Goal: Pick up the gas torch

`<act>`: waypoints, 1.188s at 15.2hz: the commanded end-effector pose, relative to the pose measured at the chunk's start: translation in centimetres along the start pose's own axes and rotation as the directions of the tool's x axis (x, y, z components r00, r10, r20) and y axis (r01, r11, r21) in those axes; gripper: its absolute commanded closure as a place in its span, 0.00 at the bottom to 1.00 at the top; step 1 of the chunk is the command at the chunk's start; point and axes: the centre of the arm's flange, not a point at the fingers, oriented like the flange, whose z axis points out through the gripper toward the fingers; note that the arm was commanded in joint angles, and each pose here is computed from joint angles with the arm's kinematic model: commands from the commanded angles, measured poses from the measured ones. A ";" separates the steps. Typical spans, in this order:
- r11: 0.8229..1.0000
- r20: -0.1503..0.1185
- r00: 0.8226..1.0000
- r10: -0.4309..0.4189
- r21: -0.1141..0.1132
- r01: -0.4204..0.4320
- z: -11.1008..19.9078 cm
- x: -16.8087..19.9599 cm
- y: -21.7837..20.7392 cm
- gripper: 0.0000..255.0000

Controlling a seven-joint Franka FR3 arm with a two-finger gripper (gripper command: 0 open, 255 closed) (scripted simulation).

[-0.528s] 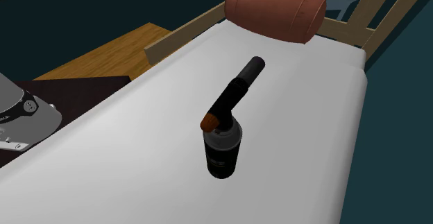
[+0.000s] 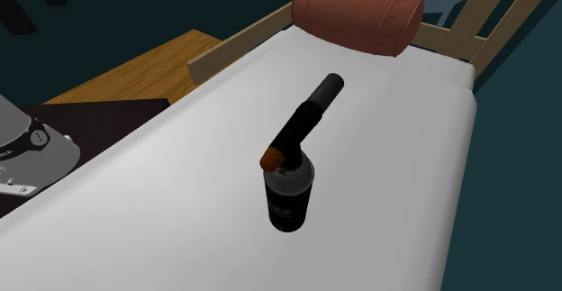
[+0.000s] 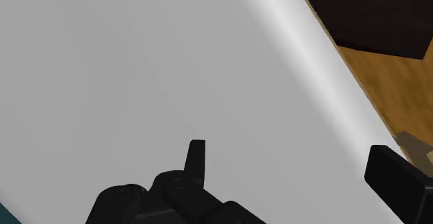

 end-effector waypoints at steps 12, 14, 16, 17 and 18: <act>0.976 -0.040 0.976 -0.213 0.043 0.214 2.7 11.0 13.3 0.00; 0.968 -0.047 0.969 -0.244 0.050 0.246 3.2 12.9 15.1 0.00; 0.959 -0.054 0.960 -0.275 0.055 0.278 3.7 14.8 16.9 0.00; 0.954 -0.058 0.955 -0.291 0.058 0.294 3.9 15.8 17.7 0.00; 0.949 -0.062 0.950 -0.306 0.061 0.310 4.2 16.9 18.6 0.00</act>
